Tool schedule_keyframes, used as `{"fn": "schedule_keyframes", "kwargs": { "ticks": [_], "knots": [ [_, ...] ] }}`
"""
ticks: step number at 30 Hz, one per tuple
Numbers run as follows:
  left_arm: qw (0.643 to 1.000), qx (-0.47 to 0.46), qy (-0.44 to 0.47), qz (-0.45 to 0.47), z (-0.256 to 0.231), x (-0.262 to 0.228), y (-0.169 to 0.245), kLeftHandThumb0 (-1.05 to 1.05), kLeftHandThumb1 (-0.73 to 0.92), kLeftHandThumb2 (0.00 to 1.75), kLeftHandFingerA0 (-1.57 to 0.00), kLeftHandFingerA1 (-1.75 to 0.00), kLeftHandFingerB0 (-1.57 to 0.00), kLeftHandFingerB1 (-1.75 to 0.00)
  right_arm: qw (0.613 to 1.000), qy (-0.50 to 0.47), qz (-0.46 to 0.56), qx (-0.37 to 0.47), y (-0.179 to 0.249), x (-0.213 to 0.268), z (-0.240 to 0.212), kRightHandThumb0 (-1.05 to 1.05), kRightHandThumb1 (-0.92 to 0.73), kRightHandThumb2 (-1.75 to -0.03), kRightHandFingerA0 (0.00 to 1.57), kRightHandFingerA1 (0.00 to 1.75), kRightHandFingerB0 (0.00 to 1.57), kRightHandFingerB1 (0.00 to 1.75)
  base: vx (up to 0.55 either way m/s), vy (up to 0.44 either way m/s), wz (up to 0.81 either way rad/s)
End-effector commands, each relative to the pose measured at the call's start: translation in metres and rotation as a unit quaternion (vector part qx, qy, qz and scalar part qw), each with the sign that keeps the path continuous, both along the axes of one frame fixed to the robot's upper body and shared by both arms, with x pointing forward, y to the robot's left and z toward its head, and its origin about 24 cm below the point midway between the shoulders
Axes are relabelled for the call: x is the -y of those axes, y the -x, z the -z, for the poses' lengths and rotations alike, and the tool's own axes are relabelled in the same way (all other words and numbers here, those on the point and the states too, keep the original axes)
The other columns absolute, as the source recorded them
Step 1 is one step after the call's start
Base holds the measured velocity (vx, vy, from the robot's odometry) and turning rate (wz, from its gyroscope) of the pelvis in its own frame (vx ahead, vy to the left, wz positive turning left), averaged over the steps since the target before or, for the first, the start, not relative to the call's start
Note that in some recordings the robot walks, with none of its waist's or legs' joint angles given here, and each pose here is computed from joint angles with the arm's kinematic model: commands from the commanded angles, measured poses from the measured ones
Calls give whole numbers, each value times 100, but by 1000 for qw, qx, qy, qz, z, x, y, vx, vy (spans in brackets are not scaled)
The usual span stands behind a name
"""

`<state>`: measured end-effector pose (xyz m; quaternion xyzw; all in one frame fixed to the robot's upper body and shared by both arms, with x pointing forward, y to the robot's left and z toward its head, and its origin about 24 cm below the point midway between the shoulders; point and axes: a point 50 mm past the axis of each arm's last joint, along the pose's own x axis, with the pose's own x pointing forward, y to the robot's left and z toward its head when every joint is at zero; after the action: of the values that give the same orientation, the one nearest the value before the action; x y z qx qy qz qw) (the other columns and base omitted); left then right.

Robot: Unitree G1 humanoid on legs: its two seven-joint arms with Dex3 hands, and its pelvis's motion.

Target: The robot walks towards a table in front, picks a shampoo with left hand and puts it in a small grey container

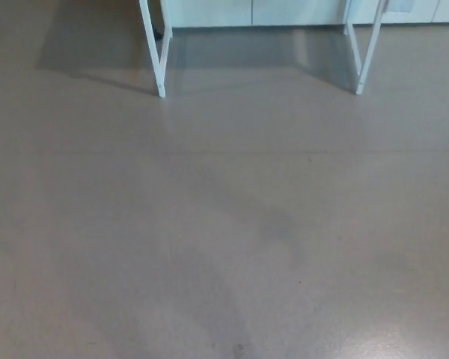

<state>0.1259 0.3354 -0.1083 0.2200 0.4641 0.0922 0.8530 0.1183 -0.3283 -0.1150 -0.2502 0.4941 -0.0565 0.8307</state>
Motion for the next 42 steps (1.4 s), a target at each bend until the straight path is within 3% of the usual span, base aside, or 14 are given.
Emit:
{"fn": "schedule_keyframes", "kwargs": {
  "ticks": [1,15,29,42],
  "knots": [
    [1000,9,-13,6,-2,-4,5,-44,66,60,-44,-75,-33,-57,1000,-2,-11,9,-2,4,-3,-38,-69,-61,69,47,56,41,0,0,0],
    [1000,-10,-8,7,1,-6,16,-42,67,59,-45,-71,-42,-59,999,-9,-40,-10,1,-1,0,-40,-67,-58,71,47,56,40,212,218,-3],
    [1000,-21,-5,9,1,-8,22,-43,67,59,-50,-73,-45,-60,998,-14,-60,-21,-4,-5,1,-39,-68,-60,70,48,55,40,373,-33,21],
    [1000,-27,5,-6,4,-10,35,-40,68,59,-53,-76,-43,-58,995,-14,-88,-39,-3,-9,4,-41,-69,-61,67,47,53,40,432,69,-21]
  ]
}}
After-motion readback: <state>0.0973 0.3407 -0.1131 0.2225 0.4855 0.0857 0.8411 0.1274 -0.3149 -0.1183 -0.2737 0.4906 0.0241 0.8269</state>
